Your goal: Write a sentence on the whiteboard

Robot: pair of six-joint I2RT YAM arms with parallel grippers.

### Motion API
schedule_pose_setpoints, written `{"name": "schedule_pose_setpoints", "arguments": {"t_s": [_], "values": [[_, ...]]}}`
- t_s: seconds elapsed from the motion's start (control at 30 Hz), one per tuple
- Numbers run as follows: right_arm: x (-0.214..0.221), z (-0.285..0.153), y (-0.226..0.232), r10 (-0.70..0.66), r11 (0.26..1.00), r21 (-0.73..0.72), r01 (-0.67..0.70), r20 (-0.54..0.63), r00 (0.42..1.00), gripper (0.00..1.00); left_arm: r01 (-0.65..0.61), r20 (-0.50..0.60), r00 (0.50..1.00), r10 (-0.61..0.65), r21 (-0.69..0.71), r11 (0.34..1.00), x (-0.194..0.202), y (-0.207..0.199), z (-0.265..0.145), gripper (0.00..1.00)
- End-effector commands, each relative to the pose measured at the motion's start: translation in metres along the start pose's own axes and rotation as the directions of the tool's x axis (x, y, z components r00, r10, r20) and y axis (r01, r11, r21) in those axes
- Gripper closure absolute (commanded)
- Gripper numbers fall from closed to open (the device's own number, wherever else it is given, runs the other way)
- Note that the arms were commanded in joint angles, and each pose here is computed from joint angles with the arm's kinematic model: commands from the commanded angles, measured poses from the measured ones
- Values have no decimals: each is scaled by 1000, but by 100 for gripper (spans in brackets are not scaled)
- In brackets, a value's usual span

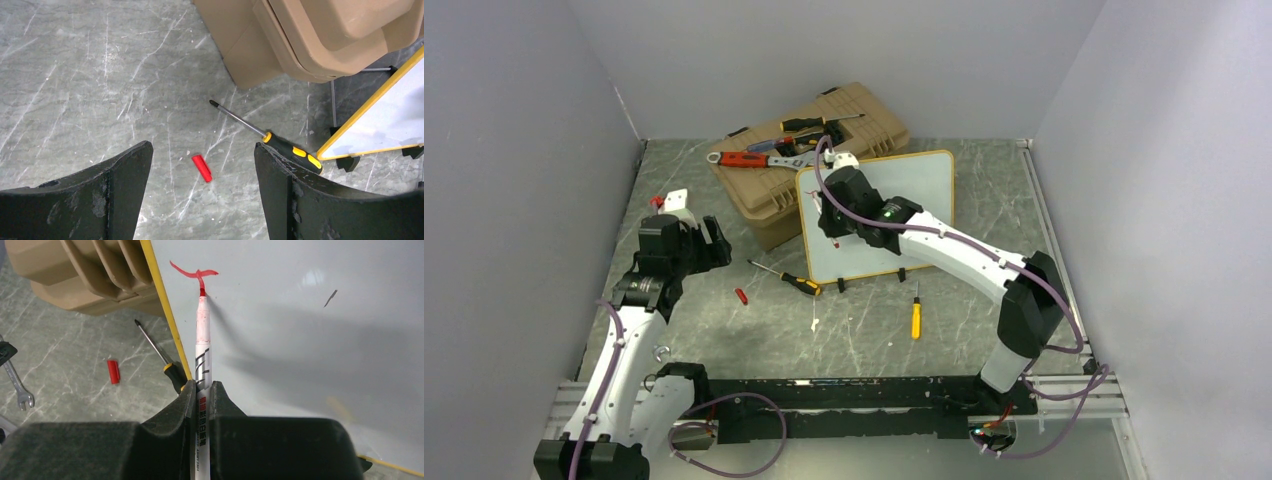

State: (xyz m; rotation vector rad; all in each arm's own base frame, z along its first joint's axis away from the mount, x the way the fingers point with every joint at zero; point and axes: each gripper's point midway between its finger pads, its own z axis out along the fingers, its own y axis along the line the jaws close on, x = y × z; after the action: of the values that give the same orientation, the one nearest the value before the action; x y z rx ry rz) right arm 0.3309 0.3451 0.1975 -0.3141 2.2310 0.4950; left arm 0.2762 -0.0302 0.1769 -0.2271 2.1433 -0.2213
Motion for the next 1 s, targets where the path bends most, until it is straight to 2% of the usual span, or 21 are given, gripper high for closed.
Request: {"name": "schedule_pose_setpoints", "arguments": {"t_s": [0.0, 0.33, 0.63, 0.97], "values": [[16, -4, -9, 17, 999, 29, -16, -39, 999, 100, -16, 39, 999, 15, 30, 999, -8, -5, -2, 21], [26, -6, -2, 8, 1000, 12, -7, -56, 998, 100, -16, 45, 999, 14, 40, 999, -9, -7, -2, 21], [3, -4, 16, -11, 998, -57, 11, 12, 1000, 100, -17, 49, 999, 15, 42, 999, -10, -7, -4, 21], [-14, -22, 26, -4, 990, -137, 17, 100, 995, 100, -17, 54, 998, 15, 37, 999, -11, -6, -4, 21]]}}
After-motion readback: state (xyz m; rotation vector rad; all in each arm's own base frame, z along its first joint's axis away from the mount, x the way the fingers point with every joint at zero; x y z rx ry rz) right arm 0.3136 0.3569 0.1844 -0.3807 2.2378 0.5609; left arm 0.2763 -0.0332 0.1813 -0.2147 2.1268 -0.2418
